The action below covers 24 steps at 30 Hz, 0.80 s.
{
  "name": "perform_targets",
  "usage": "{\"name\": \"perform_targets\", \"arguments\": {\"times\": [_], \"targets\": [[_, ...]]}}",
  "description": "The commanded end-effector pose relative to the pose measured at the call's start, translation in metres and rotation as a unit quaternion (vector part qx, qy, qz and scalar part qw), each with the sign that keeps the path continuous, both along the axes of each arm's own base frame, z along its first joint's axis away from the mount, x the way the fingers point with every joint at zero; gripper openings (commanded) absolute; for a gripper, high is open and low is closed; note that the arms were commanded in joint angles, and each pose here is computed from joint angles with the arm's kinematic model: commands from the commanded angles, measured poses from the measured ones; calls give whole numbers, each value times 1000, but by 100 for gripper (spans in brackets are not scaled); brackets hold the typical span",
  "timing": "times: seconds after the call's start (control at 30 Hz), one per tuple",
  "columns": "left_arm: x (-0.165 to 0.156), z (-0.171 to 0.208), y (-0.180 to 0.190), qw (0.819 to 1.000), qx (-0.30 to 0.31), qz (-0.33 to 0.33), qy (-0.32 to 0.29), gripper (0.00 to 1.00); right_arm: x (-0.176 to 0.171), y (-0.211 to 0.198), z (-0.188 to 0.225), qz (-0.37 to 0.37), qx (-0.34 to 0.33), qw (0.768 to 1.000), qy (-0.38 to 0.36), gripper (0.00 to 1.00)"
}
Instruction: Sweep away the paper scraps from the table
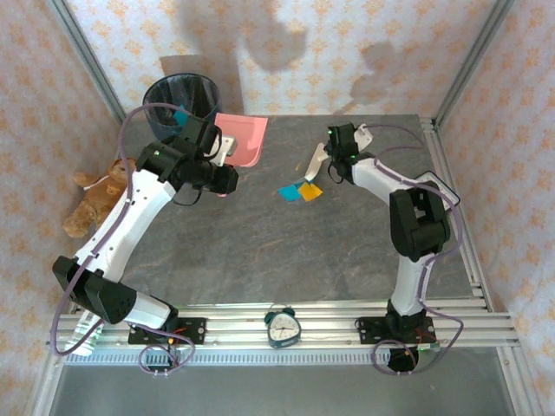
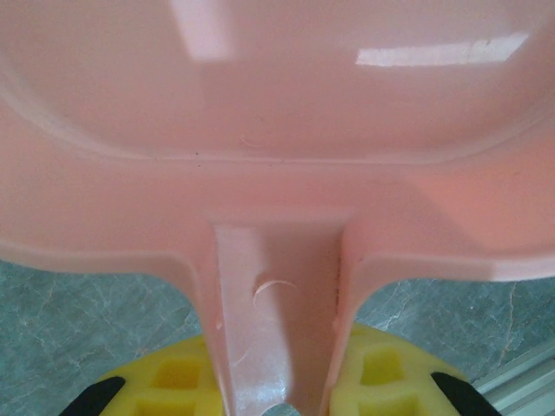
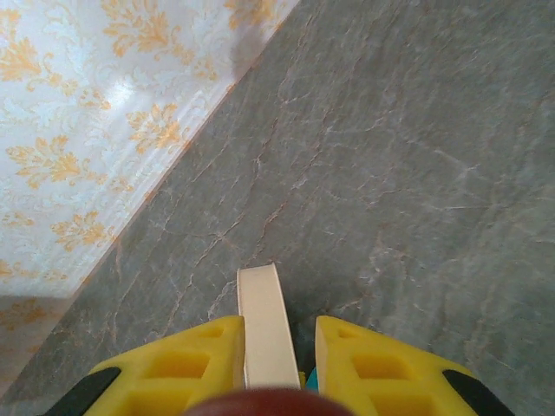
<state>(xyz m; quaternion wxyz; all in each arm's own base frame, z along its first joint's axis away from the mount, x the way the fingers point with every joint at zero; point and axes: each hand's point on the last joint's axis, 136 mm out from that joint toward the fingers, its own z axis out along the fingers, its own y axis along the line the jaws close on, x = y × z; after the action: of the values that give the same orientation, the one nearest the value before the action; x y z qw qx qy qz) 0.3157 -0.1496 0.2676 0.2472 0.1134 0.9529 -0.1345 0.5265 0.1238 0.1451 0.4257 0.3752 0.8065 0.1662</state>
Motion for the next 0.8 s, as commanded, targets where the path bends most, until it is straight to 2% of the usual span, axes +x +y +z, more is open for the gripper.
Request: {"name": "perform_targets", "arguments": {"times": [0.0, 0.2, 0.4, 0.77], "targets": [[-4, -5, 0, 1000, 11, -9, 6, 0, -23, -21, 10, -18, -43, 999, 14, 0], [-8, -10, -5, 1000, 12, -20, 15, 0, -49, -34, 17, -21, -64, 998, 15, 0], [-8, -14, -10, 999, 20, -31, 21, 0, -51, -34, 35, -8, -69, 998, -5, 0], [-13, -49, 1, 993, 82, -52, 68, 0, -43, -3, 108, 111, -93, 985, -97, 0]]}}
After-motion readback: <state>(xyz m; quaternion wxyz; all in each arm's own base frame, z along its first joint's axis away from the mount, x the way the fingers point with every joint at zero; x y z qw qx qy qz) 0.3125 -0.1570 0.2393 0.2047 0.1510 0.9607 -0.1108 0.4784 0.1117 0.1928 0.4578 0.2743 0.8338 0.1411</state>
